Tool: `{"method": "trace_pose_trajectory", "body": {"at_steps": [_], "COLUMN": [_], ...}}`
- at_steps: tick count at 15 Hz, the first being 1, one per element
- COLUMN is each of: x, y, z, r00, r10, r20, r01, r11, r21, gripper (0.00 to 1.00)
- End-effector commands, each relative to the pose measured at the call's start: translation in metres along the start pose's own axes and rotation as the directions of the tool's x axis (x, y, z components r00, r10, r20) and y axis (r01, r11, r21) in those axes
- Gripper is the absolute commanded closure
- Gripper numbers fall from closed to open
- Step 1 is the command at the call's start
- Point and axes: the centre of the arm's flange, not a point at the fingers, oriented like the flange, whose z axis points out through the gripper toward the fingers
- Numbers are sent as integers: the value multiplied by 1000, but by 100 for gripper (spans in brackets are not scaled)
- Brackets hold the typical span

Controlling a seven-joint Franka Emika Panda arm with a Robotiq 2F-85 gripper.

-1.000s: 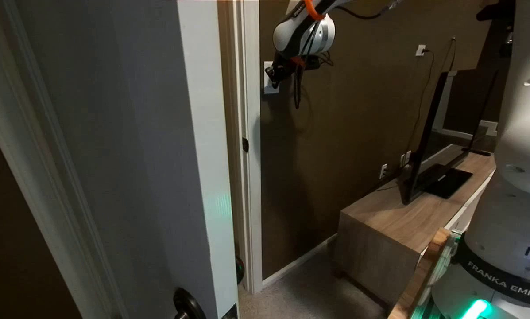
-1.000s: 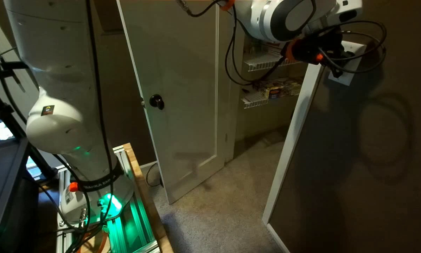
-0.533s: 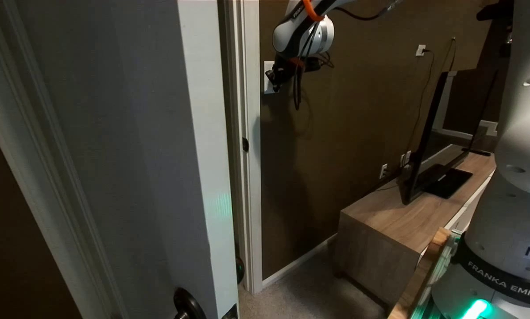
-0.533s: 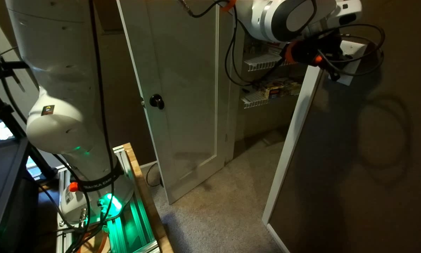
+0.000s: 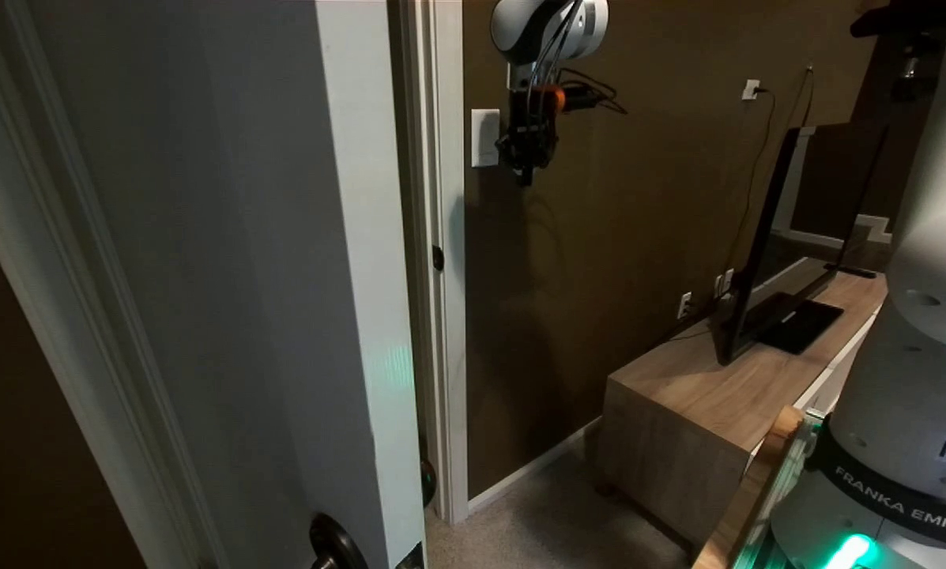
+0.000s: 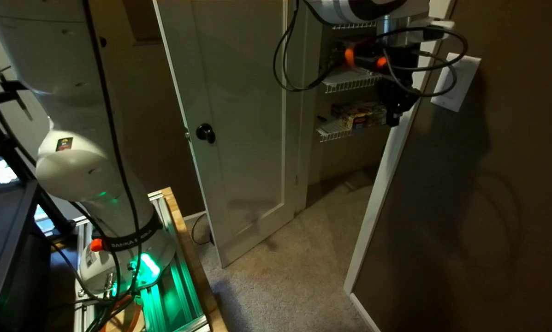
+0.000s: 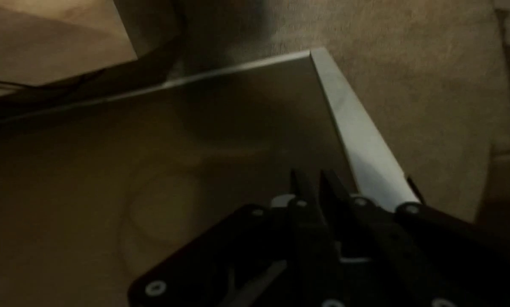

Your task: Turn off the light

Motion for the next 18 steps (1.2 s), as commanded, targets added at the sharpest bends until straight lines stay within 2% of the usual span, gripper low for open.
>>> {"method": "trace_pose_trajectory", "body": {"at_steps": [1,6,8,9,14,16,17,18], "x": [-48,-90,-105,-111,-146,-157,-162,-140], "y": [-9,-16,-19,-19,-13,-2,6,-10], "z": [-22,-49,-62,-68,-98,-101,-100,-97], "r00": [990,982,984,987,986,979,966,979], "r10": [3,-42,-58,-60,-125,-155,-209,-151], "r20": [141,187,167,151,114,133,154,136], "r01": [-5,36,49,51,110,136,186,136], "r11": [1000,999,997,997,985,981,970,984], "r21": [15,38,60,61,133,141,156,112], "gripper": [54,20,5,1,0,0,0,0]}}
